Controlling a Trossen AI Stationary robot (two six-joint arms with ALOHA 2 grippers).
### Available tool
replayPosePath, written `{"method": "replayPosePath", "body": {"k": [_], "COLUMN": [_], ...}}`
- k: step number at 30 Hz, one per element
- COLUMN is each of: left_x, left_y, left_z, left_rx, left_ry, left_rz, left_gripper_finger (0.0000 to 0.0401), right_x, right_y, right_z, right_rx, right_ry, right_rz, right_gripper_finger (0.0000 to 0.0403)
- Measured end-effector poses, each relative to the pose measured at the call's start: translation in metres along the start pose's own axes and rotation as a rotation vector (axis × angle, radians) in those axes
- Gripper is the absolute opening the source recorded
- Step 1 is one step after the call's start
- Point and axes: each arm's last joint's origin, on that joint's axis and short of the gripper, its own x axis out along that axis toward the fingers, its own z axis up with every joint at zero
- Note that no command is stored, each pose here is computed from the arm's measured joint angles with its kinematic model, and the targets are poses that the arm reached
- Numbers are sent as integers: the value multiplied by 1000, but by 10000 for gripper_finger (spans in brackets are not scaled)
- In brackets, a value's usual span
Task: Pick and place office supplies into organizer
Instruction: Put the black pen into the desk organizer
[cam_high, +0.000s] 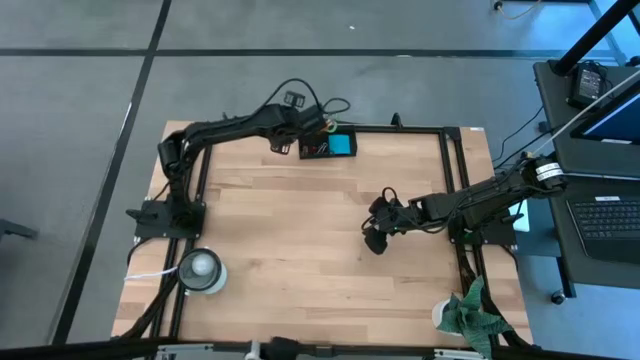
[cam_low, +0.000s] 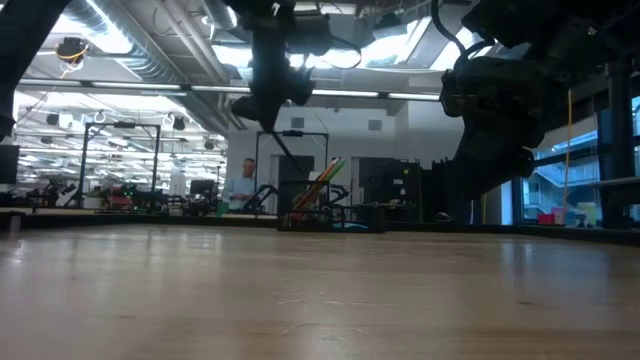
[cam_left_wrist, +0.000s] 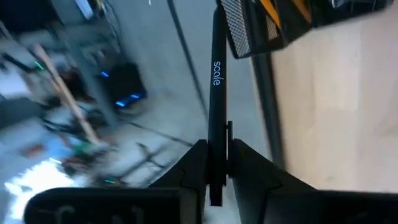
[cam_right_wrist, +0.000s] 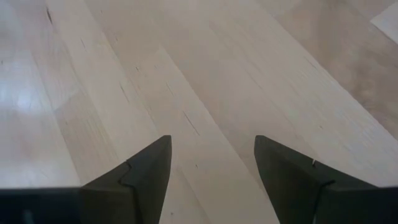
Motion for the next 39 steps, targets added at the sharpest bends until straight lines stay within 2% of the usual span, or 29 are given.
{"method": "replayPosePath", "body": {"k": [8, 16, 23, 26, 39], "left_x": [-15, -26, -23, -19, 4], "left_y": [-11, -10, -4, -2, -8], "left_z": [15, 33, 32, 30, 47], "left_rx": [514, 785, 868, 951, 1143], "left_ry": [83, 36, 92, 102, 108], "left_rz": [116, 213, 241, 228, 204], "left_gripper_finger": [49, 49, 49, 49, 50], "right_x": [0, 0, 0, 0, 1], "right_y": [0, 0, 1, 1, 1], "right_z": [0, 0, 1, 1, 1], "right_rx": [-1, -1, 1, 1, 2], "right_ry": [-1, -2, -6, -6, -8], "right_rz": [1, 2, 6, 6, 8], "right_gripper_finger": [232, 232, 232, 232, 232]}}
